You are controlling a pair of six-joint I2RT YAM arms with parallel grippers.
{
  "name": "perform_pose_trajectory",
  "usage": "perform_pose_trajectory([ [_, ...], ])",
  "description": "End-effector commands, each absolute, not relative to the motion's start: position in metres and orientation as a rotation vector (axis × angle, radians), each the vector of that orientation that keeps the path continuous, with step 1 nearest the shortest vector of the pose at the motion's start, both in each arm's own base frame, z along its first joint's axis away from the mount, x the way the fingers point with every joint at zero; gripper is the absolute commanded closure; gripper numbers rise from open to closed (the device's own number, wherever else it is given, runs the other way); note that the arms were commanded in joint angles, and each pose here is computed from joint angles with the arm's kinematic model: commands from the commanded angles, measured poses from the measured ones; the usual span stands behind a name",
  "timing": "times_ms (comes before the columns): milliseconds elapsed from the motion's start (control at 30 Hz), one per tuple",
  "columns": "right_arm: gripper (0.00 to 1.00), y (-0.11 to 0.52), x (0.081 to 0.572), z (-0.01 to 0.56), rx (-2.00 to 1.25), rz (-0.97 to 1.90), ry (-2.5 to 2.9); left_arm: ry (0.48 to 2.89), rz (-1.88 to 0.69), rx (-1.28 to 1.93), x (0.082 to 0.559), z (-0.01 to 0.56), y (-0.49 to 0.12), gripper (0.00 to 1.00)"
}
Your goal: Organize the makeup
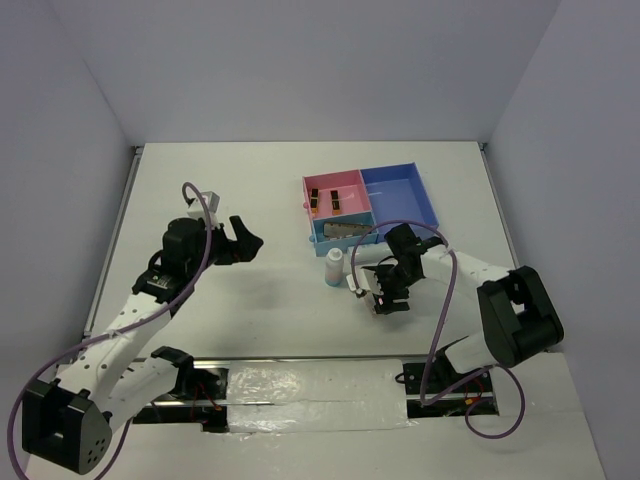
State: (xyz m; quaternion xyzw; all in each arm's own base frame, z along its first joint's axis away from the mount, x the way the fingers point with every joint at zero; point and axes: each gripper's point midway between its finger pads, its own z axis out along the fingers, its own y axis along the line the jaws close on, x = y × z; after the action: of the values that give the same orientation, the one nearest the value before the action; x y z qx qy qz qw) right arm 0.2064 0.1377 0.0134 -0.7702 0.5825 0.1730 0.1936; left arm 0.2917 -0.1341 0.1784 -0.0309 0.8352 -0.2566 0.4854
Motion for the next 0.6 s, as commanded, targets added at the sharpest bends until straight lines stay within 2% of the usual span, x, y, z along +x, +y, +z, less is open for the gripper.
perform_pose_trajectory([
  [0, 0.35, 0.132, 0.209, 0.006, -2.223, 0.435, 1.612, 1.973, -0.66, -0.084, 0.294, 0.193, -0.136, 0.01],
  [33, 0.42, 0.129, 0.207, 0.005, -2.233, 0.427, 1.618, 1.971, -0.66, -0.082, 0.294, 0.194, -0.136, 0.01],
  [67, 0.42, 0.128, 0.207, 0.006, -2.238, 0.417, 1.611, 1.973, -0.66, -0.084, 0.294, 0.193, -0.136, 0.01],
  [100, 0.49, 0.127, 0.207, 0.006, -2.248, 0.409, 1.6, 1.971, -0.66, -0.082, 0.294, 0.194, -0.136, 0.01],
  [233, 0.61, 0.127, 0.209, 0.025, -2.232, 0.358, 1.554, 1.966, -0.657, -0.086, 0.292, 0.196, -0.135, 0.01],
  [333, 0.65, 0.128, 0.224, 0.065, -2.13, 0.238, 1.525, 1.941, -0.664, -0.091, 0.29, 0.203, -0.134, 0.01],
  [467, 0.85, 0.129, 0.251, 0.127, -1.97, 0.071, 1.505, 1.895, -0.682, -0.102, 0.287, 0.215, -0.133, 0.01],
  [567, 0.87, 0.129, 0.275, 0.169, -1.844, -0.062, 1.475, 1.877, -0.69, -0.101, 0.286, 0.221, -0.133, 0.01],
])
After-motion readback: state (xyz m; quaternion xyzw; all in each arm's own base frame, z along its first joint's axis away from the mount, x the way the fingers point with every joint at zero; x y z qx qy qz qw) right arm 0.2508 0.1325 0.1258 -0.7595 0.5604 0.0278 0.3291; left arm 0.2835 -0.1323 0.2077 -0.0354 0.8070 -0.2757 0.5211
